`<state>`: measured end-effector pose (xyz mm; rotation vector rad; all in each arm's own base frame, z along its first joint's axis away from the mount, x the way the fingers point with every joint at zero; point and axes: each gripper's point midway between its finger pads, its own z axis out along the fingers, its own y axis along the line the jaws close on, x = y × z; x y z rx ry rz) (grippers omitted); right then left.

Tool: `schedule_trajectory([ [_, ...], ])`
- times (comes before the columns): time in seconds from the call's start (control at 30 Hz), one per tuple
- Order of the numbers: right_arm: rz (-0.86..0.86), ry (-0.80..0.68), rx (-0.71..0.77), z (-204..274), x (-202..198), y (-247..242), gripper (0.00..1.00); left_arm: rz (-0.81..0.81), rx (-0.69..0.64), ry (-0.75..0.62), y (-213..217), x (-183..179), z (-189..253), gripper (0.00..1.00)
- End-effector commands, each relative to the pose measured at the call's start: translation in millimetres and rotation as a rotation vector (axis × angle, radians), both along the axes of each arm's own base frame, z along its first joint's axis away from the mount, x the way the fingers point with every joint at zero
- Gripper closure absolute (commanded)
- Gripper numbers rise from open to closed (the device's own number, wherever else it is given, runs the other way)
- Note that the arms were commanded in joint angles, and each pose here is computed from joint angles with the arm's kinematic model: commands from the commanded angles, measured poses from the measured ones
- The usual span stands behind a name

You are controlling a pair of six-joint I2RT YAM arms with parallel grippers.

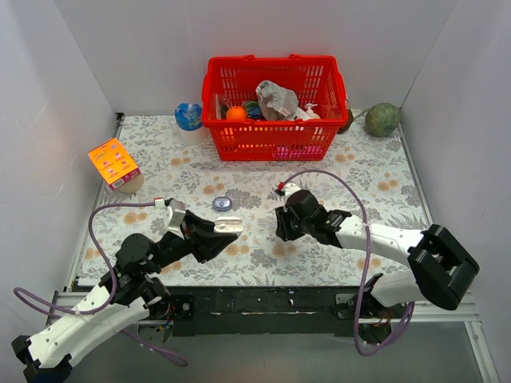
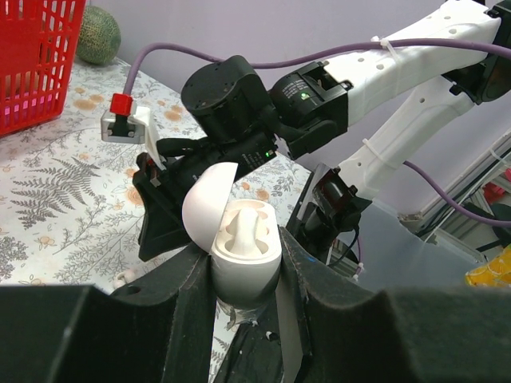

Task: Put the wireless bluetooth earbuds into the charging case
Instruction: Pick up the earbud from the center of the board.

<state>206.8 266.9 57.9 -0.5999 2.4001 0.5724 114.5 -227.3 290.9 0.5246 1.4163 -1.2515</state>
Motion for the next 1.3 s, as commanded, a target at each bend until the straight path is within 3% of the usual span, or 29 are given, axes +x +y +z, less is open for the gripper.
schedule_trajectory([
  [0.0, 0.021, -0.020, 0.074, 8.1, -6.3, 2.6, 0.78, 0.002, 0.003, 0.018, -0.6, 0.5, -6.6, 1.00],
  [0.1, 0.054, 0.018, 0.083, 0.5, -17.8, 4.8, 0.98, -0.003, 0.012, 0.030, -3.0, 1.3, -12.0, 1.00],
  [0.33, 0.128, 0.058, 0.104, -15.3, -33.5, 18.9, 0.99, -0.014, 0.012, 0.042, -5.6, 1.0, -14.3, 1.00],
  [0.77, 0.079, 0.060, 0.044, -32.7, -12.7, 21.3, 0.99, -0.007, 0.017, 0.044, -3.0, 0.3, -15.6, 1.00],
  [1.27, 0.043, 0.033, -0.129, -44.7, 9.4, -1.0, 0.99, -0.001, 0.040, 0.027, -3.0, 2.0, -17.9, 1.00],
])
